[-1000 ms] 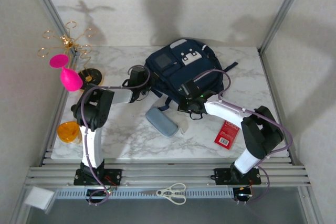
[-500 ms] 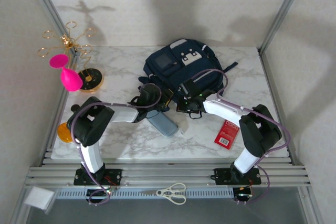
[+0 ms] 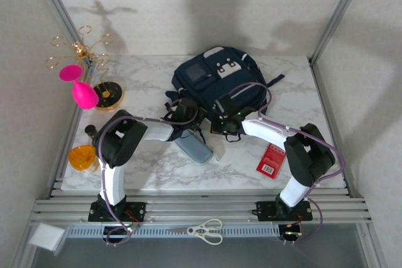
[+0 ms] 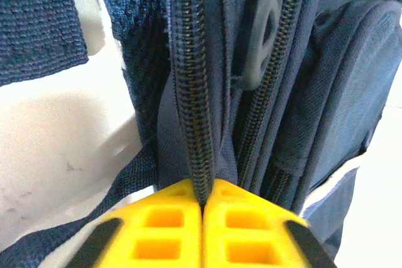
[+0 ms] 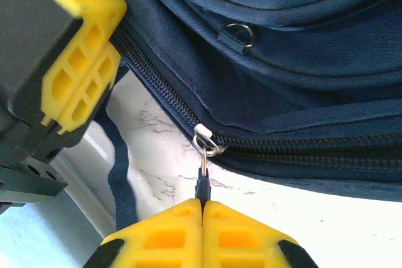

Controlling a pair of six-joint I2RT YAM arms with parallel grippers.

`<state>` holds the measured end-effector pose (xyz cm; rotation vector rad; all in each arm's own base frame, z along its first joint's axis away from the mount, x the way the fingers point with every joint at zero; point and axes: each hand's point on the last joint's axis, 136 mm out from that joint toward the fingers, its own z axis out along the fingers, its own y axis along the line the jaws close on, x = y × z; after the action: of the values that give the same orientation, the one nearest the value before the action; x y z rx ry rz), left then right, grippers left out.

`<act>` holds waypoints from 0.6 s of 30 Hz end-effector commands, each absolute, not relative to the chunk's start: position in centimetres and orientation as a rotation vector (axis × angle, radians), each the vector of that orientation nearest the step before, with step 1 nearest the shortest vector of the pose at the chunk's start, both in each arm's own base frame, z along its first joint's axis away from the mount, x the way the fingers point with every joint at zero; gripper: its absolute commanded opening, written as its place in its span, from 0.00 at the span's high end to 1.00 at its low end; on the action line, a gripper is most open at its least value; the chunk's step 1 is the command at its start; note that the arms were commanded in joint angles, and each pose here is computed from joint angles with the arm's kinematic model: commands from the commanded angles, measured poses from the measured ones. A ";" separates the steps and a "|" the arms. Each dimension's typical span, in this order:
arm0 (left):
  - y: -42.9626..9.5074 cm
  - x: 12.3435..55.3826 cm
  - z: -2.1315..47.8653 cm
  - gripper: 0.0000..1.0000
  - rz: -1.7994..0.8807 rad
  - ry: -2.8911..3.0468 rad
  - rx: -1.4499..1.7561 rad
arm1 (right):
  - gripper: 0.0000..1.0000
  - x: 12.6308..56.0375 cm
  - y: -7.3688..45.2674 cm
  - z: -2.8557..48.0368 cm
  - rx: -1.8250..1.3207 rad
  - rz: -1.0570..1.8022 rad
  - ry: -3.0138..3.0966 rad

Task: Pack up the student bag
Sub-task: Zip the student bag at the top-center of the table.

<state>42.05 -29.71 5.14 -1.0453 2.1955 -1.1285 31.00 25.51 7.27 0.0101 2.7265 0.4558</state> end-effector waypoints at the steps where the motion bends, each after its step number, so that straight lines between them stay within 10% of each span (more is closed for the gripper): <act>1: -24.6 44.4 5.6 1.00 -0.982 2.075 -1.120 | 1.00 30.4 23.8 8.1 0.016 0.377 2.746; 14: -14.6 49.2 7.8 1.00 -0.816 2.164 -0.942 | 1.00 31.0 19.6 9.9 -0.007 0.379 2.708; 16: -15.8 49.1 9.3 0.79 -0.874 2.149 -0.889 | 1.00 31.5 21.5 10.1 -0.086 0.432 2.684; 18: -16.2 48.5 10.2 0.78 -0.890 2.140 -0.866 | 1.00 31.9 23.6 10.9 -0.153 0.558 2.649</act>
<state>49.21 -13.97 7.51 -0.9995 2.1268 -0.8305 30.95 20.40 9.20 -0.0081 2.7181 0.4063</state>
